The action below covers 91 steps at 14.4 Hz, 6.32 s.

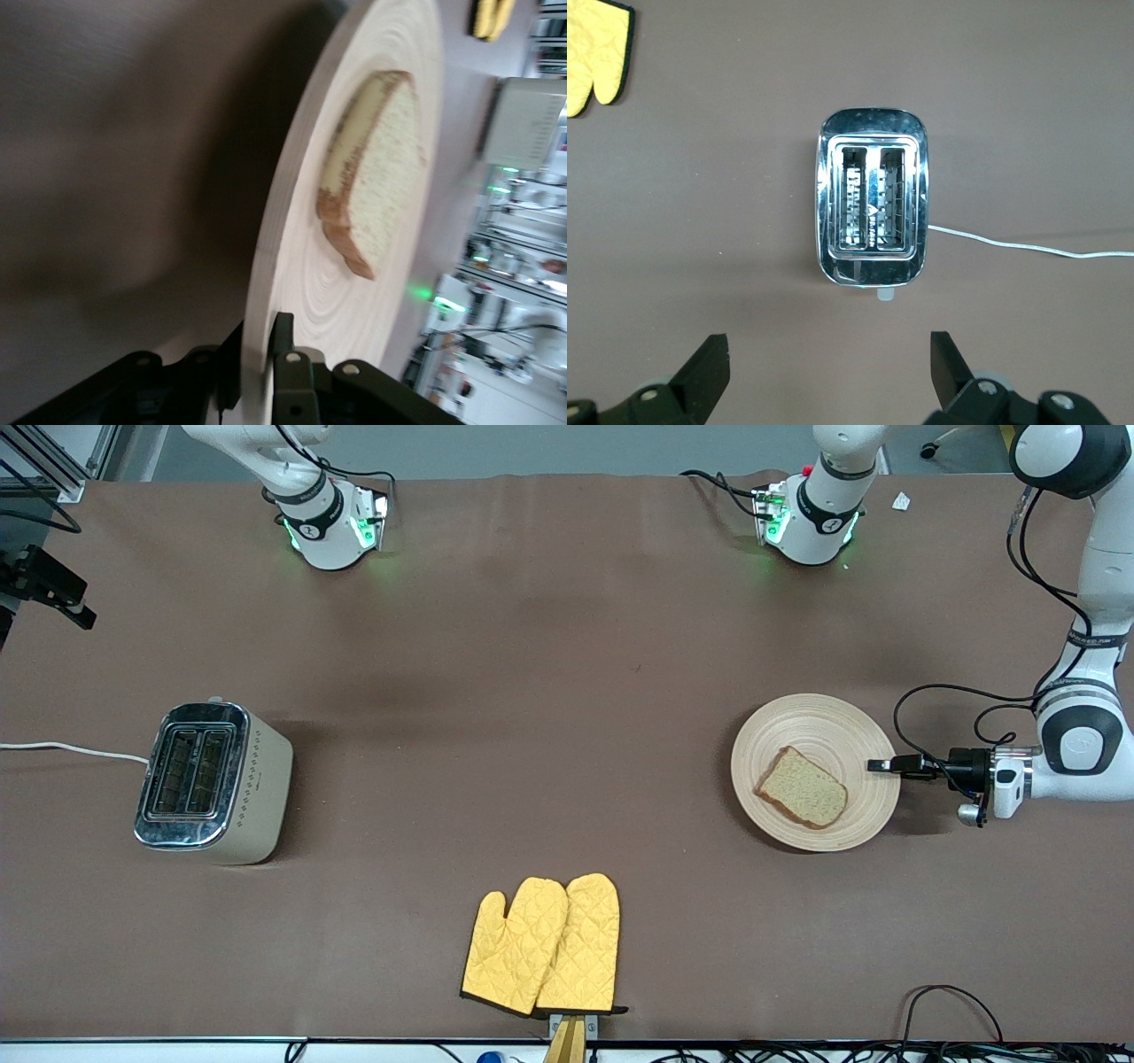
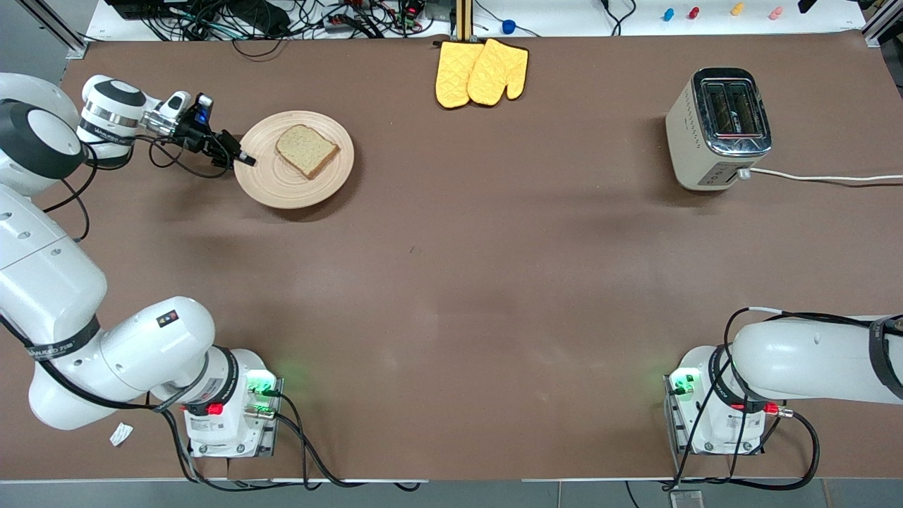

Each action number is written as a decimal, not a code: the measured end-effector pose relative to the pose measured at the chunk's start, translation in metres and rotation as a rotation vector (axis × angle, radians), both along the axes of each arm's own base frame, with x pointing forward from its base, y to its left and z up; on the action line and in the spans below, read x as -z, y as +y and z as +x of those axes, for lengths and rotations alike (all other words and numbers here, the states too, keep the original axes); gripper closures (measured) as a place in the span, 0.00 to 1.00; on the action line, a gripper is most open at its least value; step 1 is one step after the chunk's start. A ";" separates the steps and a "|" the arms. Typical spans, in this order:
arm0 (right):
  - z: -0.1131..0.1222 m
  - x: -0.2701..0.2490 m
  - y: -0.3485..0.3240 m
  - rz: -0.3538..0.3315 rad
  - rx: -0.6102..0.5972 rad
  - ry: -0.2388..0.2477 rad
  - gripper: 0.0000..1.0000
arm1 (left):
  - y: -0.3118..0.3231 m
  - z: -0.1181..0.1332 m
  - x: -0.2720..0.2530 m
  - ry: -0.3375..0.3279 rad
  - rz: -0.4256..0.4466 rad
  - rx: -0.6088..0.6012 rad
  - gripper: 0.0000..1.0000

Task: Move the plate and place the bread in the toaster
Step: 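Slide the wooden plate with the left gripper toward the toaster, then reach the right gripper to the bread while the left gripper holds the plate, then grasp the bread with the right gripper while the left gripper withdraws, then lift the bread with the right gripper and carry it above the toaster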

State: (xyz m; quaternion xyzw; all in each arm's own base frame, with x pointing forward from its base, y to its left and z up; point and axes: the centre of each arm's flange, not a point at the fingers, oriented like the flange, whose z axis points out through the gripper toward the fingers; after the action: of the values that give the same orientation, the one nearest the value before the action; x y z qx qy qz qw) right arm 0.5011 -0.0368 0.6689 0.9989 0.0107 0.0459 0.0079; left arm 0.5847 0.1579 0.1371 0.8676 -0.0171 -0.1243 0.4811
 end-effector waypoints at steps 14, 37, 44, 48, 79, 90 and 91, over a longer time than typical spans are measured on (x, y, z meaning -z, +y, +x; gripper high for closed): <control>0.001 0.000 0.007 -0.001 -0.013 -0.001 0.00 | -0.137 0.034 -0.025 0.080 -0.091 0.098 0.88; 0.005 0.017 -0.016 0.003 0.029 0.028 0.00 | -0.504 0.001 -0.006 0.015 -0.107 -0.014 0.88; 0.020 0.045 -0.011 0.005 -0.035 0.089 0.00 | -0.545 -0.026 0.013 0.048 -0.099 -0.067 0.89; 0.047 0.080 0.049 0.046 0.073 0.113 0.00 | -0.564 -0.040 0.024 0.042 -0.064 -0.094 0.89; 0.063 0.457 0.319 0.175 0.366 -0.032 0.05 | -0.294 0.042 -0.150 -0.196 0.603 0.090 0.00; 0.061 0.461 0.323 0.169 0.360 -0.017 0.88 | -0.205 0.056 -0.387 -0.284 0.913 0.052 0.00; 0.061 0.459 0.324 0.164 0.360 -0.006 0.89 | -0.204 0.052 -0.400 -0.274 0.924 0.031 0.00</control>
State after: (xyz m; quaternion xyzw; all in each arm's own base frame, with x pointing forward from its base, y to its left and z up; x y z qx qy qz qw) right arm 0.5624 0.2871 0.2095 0.9818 -0.1718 0.0476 -0.0652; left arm 0.6371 -0.0466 0.5370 0.9986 -0.0360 -0.0106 0.0368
